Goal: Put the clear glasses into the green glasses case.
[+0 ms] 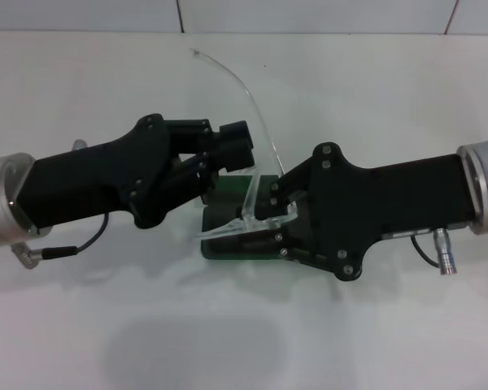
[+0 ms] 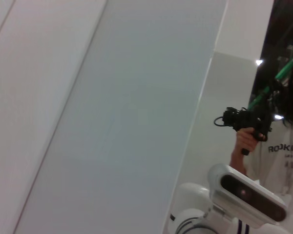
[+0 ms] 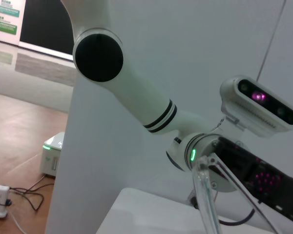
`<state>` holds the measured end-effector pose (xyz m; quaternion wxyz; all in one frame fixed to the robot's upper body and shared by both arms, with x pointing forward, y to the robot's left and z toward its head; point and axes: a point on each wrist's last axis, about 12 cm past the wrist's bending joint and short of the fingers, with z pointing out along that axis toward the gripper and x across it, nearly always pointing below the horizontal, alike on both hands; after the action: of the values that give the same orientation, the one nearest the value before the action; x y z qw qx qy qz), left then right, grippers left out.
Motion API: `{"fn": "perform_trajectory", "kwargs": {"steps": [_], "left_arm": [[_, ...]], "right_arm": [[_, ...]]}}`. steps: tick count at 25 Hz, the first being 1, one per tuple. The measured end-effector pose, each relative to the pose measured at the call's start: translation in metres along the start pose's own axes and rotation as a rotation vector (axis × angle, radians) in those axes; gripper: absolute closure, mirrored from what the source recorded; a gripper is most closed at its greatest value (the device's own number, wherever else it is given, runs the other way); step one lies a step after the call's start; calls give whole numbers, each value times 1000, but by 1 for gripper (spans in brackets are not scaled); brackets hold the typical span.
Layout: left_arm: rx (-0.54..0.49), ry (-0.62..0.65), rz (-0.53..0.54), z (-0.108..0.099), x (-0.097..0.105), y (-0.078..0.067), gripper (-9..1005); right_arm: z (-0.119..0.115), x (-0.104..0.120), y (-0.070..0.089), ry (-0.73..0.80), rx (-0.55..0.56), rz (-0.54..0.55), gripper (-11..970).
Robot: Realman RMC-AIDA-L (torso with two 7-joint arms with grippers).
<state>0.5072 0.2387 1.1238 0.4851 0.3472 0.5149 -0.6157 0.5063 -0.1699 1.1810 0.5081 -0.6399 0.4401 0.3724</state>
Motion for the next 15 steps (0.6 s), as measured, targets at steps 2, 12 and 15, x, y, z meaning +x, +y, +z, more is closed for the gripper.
{"fn": "perform_trajectory", "kwargs": {"steps": [2, 12, 15], "left_arm": [[8, 3, 1, -1, -1, -1, 839], [38, 38, -11, 5, 1, 0, 839], [44, 49, -15, 6, 2, 0, 839]], "right_arm": [[-1, 0, 0, -4, 3, 0, 843], [0, 2, -1, -5, 2, 5, 844], [0, 1, -1, -5, 2, 4, 844]]}}
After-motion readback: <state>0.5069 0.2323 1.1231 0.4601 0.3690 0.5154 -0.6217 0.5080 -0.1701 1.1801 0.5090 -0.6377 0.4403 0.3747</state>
